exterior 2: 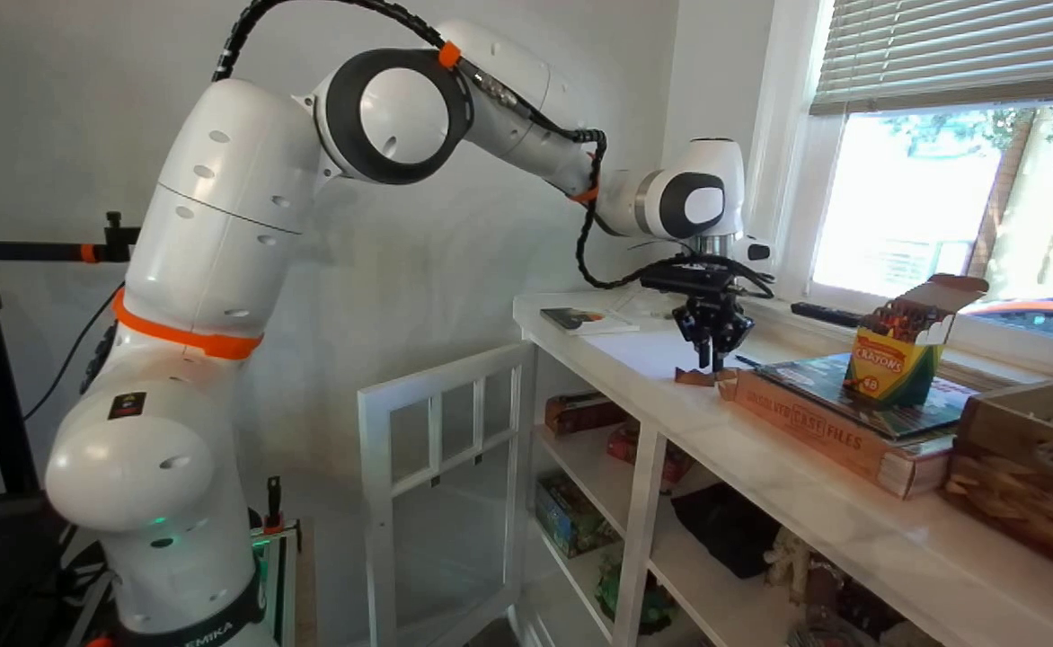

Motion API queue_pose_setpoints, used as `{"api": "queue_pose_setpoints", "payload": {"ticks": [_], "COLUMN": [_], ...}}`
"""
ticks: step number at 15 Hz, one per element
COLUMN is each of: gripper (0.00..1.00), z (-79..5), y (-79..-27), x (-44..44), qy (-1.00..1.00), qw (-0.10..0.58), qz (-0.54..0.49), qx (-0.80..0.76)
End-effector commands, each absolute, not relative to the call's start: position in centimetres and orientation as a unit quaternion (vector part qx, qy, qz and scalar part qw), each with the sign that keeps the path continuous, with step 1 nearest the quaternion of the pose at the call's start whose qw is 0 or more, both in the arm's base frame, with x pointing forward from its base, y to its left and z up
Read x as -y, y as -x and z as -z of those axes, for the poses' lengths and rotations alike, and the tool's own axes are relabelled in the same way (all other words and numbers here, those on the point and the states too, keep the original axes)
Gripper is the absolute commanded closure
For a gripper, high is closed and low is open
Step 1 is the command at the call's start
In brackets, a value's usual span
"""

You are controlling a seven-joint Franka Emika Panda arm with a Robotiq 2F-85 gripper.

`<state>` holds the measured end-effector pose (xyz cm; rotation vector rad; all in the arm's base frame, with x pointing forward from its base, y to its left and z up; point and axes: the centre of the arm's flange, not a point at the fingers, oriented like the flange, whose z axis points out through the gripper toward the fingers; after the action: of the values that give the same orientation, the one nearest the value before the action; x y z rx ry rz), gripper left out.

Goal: Put the dark brown wooden block on the light brown wooden block on the left

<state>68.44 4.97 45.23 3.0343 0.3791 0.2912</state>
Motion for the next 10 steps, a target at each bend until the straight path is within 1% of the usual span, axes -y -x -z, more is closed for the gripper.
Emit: {"api": "queue_pose_setpoints", "payload": {"ticks": [1,4,6,7,10], "gripper": [0.44,0.22,0.07,0.01,0.00], "z": [-46.8,-46.8,-46.7,-46.5,-46.2], "y": [-66.7,-66.0,-66.0,-66.1,-66.4], "x": [-4.3,-4.3,-4.9,-5.4,-6.8], "qy": [-0.997,-0.999,-1.000,-1.000,-0.998], "qw": [0.034,0.034,0.023,0.017,0.005], "qz": [-0.036,0.000,-0.005,-0.007,-0.015], "qx": [-0.062,-0.025,0.002,0.018,0.061]}}
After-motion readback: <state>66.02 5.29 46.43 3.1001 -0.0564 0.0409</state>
